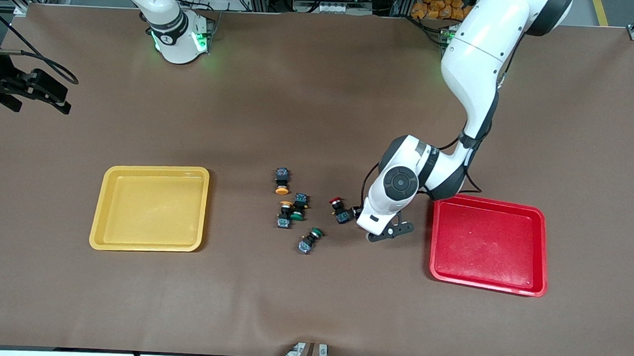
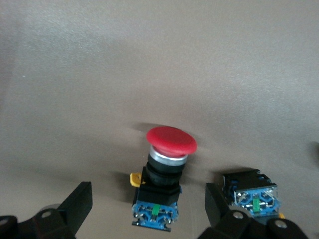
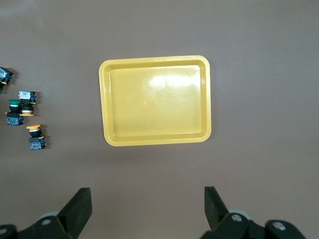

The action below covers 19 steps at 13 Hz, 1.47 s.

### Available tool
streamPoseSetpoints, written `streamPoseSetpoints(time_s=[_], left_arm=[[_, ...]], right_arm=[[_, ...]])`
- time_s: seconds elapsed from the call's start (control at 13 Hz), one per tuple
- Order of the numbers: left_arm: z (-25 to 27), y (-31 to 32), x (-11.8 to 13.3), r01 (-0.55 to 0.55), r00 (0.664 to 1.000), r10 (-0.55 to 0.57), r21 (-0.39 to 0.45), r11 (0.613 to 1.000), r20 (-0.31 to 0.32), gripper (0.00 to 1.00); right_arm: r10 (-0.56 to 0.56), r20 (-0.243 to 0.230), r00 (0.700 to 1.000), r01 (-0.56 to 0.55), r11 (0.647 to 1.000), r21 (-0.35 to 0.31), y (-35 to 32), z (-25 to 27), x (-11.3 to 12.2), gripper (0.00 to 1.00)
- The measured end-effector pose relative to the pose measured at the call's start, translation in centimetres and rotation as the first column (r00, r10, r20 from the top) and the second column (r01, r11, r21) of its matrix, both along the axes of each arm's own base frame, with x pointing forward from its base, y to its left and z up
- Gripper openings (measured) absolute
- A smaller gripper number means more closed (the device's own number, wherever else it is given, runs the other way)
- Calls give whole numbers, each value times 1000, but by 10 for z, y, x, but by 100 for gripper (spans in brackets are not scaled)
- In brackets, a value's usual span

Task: Place red and yellow buttons in trays
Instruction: 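Grasp the red button with the left gripper while the right gripper reaches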

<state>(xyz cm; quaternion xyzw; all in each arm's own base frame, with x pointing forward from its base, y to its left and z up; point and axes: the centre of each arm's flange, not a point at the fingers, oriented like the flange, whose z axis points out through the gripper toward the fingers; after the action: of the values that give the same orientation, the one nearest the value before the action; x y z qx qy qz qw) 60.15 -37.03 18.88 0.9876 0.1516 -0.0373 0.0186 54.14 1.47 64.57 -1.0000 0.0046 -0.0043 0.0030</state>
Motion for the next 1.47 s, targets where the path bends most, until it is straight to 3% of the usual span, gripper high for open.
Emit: streamPoseSetpoints(time_s=[0.54, 0.62, 0.69, 0.93, 1.0, 1.24, 1.47], left_arm=[[-13, -4, -2, 2, 1000, -2, -4, 1000, 12, 99], [-13, -4, -1, 2, 1000, -2, -5, 1000, 13, 94], [-12, -4, -1, 2, 1000, -2, -5, 1000, 14, 81], [-11, -4, 0, 0, 1000, 0, -5, 1000, 16, 48], [-10, -3, 1, 0, 1000, 1, -6, 1000, 19, 42], [-6, 1, 7, -9, 1000, 9, -2, 1000, 26, 42], [13, 22, 24, -33, 999, 32, 27, 999, 25, 42]], right_arm=[[7, 0, 1000, -7, 1000, 0, 4, 0, 0, 100], [10, -1, 1000, -10, 1000, 0, 5, -1, 0, 100], [13, -9, 1000, -13, 1000, 0, 7, -5, 2, 100], [34, -87, 996, -34, 999, -1, 17, -52, 26, 100], [56, -103, 993, -57, 998, -1, 30, -65, 33, 100], [135, -102, 986, -136, 991, 0, 82, -72, 33, 100], [122, -65, 990, -122, 993, 1, 122, -77, 38, 100]])
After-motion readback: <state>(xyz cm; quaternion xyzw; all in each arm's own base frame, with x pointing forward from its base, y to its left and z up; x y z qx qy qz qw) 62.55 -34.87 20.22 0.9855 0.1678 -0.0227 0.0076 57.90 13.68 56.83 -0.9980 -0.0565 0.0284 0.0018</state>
